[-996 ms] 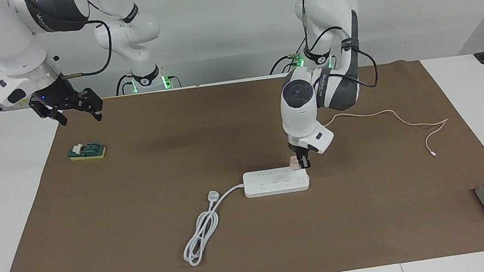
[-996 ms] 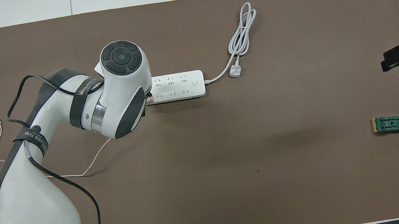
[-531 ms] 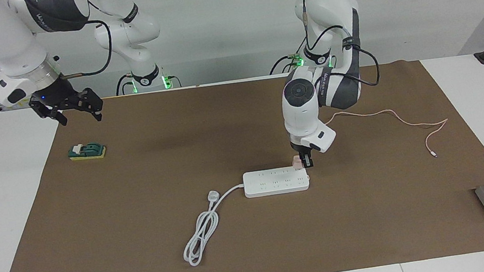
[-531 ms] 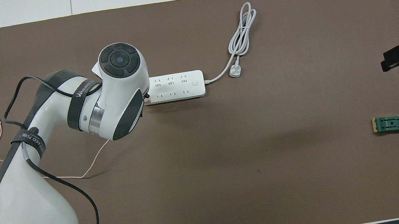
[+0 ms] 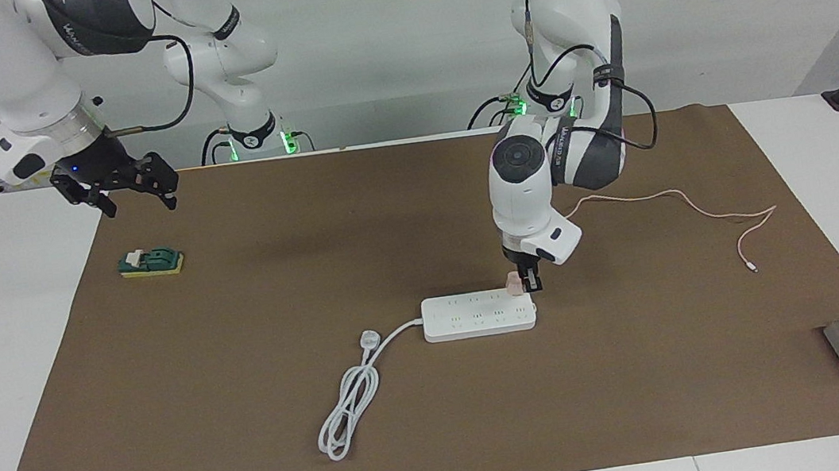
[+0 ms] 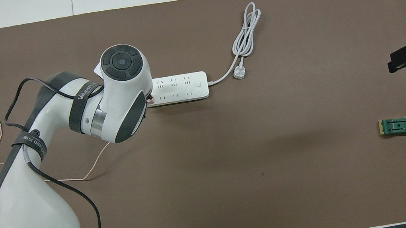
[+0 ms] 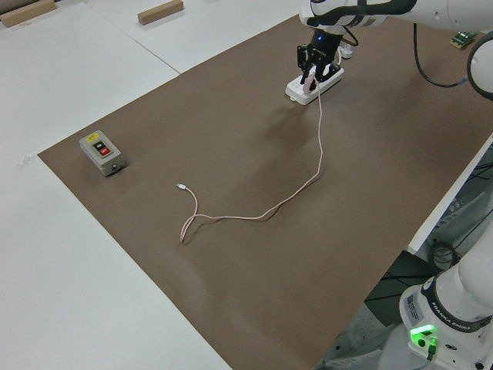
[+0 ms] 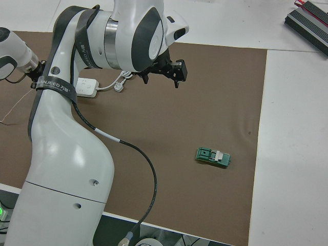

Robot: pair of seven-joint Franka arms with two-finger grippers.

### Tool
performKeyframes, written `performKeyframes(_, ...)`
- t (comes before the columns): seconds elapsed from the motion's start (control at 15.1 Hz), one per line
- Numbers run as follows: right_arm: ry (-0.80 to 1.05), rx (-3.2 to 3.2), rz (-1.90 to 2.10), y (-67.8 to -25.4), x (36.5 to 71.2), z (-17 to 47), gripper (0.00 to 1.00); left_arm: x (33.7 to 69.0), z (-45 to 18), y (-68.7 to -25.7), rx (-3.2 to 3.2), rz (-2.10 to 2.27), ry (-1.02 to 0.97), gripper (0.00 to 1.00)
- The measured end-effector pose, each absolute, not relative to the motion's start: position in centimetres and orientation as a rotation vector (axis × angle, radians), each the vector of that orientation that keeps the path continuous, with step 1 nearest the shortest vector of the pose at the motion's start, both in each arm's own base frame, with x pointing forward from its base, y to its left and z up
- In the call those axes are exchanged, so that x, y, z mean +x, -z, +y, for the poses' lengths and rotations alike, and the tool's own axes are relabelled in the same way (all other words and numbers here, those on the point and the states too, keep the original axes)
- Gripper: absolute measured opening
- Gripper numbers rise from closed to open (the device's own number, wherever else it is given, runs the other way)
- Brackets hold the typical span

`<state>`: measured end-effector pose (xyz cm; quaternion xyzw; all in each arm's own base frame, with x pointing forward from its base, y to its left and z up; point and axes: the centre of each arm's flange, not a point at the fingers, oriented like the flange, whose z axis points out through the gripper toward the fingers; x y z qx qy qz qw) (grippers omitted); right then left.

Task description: Plug charger into power strip

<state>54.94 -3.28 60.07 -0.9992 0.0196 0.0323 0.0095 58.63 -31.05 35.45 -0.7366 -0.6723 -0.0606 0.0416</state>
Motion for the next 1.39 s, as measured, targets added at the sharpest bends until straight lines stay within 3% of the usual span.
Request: performKeyframes(1.39,-0.101,-3.12,0.061,-60.1,54.9,-3.3,1.0,58.2,-31.3,-34.3,-2.296,-2.03,0.231,0.31)
